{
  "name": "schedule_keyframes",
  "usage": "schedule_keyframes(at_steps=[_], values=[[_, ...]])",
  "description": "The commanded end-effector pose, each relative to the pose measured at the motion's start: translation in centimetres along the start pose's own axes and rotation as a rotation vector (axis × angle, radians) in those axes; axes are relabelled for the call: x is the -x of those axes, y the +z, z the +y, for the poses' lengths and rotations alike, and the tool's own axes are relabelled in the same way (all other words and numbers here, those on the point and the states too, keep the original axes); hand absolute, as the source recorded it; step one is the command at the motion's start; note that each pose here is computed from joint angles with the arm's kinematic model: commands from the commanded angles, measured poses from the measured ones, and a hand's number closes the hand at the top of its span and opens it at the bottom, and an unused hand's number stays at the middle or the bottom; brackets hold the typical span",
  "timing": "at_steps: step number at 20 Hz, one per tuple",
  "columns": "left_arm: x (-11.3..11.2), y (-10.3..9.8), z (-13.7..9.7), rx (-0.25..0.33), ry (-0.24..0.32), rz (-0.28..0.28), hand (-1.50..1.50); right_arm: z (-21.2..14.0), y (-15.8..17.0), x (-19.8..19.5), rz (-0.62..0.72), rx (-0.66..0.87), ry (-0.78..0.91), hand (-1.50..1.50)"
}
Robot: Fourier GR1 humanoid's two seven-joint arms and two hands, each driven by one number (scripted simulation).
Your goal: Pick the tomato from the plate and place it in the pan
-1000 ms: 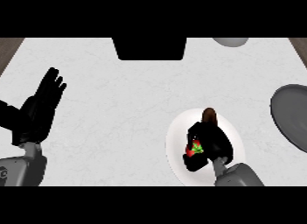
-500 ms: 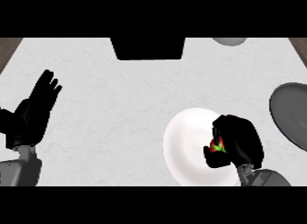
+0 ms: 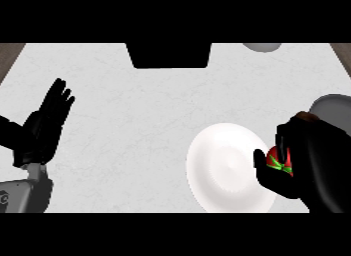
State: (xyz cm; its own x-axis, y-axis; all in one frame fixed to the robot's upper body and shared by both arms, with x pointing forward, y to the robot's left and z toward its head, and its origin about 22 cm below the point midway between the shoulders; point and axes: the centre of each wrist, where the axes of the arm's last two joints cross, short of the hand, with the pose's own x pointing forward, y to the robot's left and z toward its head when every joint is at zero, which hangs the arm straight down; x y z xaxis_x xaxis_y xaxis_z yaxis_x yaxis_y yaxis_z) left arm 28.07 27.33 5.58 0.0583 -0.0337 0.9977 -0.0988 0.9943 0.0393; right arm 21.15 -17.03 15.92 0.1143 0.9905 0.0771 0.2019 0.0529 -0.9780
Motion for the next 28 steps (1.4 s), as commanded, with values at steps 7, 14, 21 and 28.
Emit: schedule_keyframes(at_steps=[7,14,21,28], values=[[-0.5,1.5,1.6,0.003,-0.008,-0.009,0.0,-4.2,-3.3,7.2,0.152,0.106,-0.058,1.5],[1.3,1.3,0.0,-0.012,-0.012,0.0,0.0,-3.1,-6.8,14.2,0.246,0.188,-0.137,1.5],[-1.7,0.5,0.7,-0.002,0.002,-0.014,0.0,-0.8,-6.9,23.4,0.272,0.221,-0.183,1.5],[0.2,-0.5,1.2,0.018,-0.006,-0.023,0.0,3.9,-10.6,28.6,0.215,0.134,-0.229,1.5]])
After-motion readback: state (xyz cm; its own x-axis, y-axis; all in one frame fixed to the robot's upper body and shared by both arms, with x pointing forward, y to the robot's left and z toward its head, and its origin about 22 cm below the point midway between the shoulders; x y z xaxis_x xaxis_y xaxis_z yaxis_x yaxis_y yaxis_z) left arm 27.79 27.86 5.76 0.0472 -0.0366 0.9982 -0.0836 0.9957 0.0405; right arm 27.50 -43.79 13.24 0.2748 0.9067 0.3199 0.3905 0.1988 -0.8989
